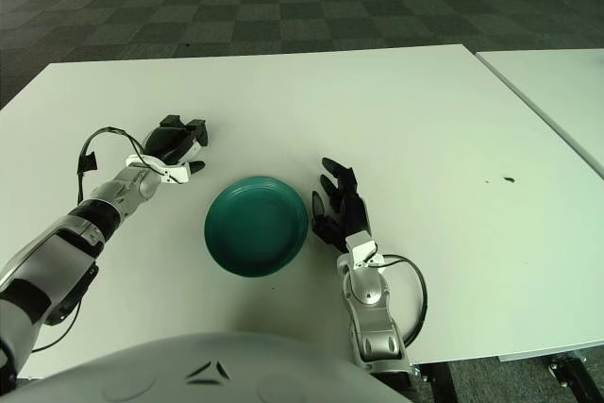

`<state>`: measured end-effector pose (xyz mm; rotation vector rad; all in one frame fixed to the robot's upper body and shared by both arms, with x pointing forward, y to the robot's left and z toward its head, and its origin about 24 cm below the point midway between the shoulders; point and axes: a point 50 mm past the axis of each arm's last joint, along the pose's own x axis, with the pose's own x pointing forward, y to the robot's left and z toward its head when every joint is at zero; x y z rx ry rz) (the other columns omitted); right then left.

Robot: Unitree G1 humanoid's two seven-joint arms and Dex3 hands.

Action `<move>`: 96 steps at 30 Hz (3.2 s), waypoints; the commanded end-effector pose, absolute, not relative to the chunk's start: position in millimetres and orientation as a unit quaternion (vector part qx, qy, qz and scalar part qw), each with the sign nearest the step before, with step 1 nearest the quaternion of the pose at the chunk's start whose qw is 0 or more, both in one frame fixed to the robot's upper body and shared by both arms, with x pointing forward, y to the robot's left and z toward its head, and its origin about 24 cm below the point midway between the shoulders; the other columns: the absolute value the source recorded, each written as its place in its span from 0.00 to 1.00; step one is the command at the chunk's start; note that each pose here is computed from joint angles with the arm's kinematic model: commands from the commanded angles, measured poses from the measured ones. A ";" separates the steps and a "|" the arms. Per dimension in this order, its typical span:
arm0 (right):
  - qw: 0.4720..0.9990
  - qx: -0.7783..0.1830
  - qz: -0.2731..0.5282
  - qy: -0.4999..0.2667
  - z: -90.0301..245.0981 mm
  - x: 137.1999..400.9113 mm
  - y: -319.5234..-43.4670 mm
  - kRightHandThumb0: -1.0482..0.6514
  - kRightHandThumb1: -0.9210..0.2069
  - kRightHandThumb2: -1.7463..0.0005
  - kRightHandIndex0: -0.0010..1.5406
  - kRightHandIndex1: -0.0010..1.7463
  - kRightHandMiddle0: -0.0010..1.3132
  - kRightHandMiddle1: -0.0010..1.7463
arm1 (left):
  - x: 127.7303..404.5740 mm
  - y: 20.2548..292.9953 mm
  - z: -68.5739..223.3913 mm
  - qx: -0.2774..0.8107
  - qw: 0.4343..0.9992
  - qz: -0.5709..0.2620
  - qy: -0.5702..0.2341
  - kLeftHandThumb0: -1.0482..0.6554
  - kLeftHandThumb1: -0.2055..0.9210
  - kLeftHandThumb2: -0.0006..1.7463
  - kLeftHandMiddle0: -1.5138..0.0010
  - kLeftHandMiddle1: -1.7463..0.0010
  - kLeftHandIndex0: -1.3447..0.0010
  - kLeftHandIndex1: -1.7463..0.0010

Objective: Put the charger into the plate.

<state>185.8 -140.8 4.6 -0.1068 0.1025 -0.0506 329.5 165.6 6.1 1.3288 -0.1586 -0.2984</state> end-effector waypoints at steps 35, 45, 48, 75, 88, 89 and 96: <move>0.993 -0.049 -0.028 0.107 -15.3 177.0 -134.6 0.24 0.00 0.58 0.29 0.01 0.00 0.40 | 286.7 150.7 100.6 0.554 0.783 -0.065 -0.274 0.36 0.57 0.67 0.30 0.00 0.62 0.00; 0.992 -0.043 -0.030 0.111 -18.9 177.7 -132.4 0.25 0.00 0.58 0.29 0.01 0.00 0.42 | 272.6 137.2 117.9 0.534 0.779 -0.071 -0.321 0.36 0.55 0.68 0.28 0.00 0.61 0.00; 0.993 -0.041 -0.033 0.108 -20.6 178.3 -132.0 0.25 0.00 0.59 0.30 0.01 0.00 0.42 | 261.0 120.2 124.9 0.508 0.785 -0.100 -0.340 0.36 0.53 0.70 0.27 0.00 0.60 0.00; 0.995 -0.055 -0.035 0.077 -21.9 179.8 -126.6 0.23 0.00 0.60 0.35 0.04 0.00 0.49 | 201.0 64.6 134.4 0.381 0.820 -0.293 -0.312 0.34 0.46 0.75 0.26 0.00 0.55 0.00; 0.994 -0.039 -0.034 0.100 -15.9 178.5 -126.3 0.18 0.00 0.60 0.32 0.02 0.00 0.44 | 187.0 54.5 135.2 0.407 0.777 -0.344 -0.336 0.34 0.46 0.75 0.28 0.00 0.55 0.00; 0.994 -0.040 -0.034 0.100 -15.7 178.6 -126.2 0.18 0.00 0.60 0.32 0.02 0.00 0.44 | 187.1 53.5 134.5 0.409 0.774 -0.347 -0.337 0.34 0.46 0.75 0.28 0.00 0.55 0.00; 0.994 -0.040 -0.037 0.094 -12.3 177.9 -124.9 0.14 0.00 0.58 0.33 0.02 0.00 0.46 | 187.0 50.4 131.7 0.409 0.766 -0.363 -0.339 0.34 0.47 0.75 0.29 0.00 0.55 0.00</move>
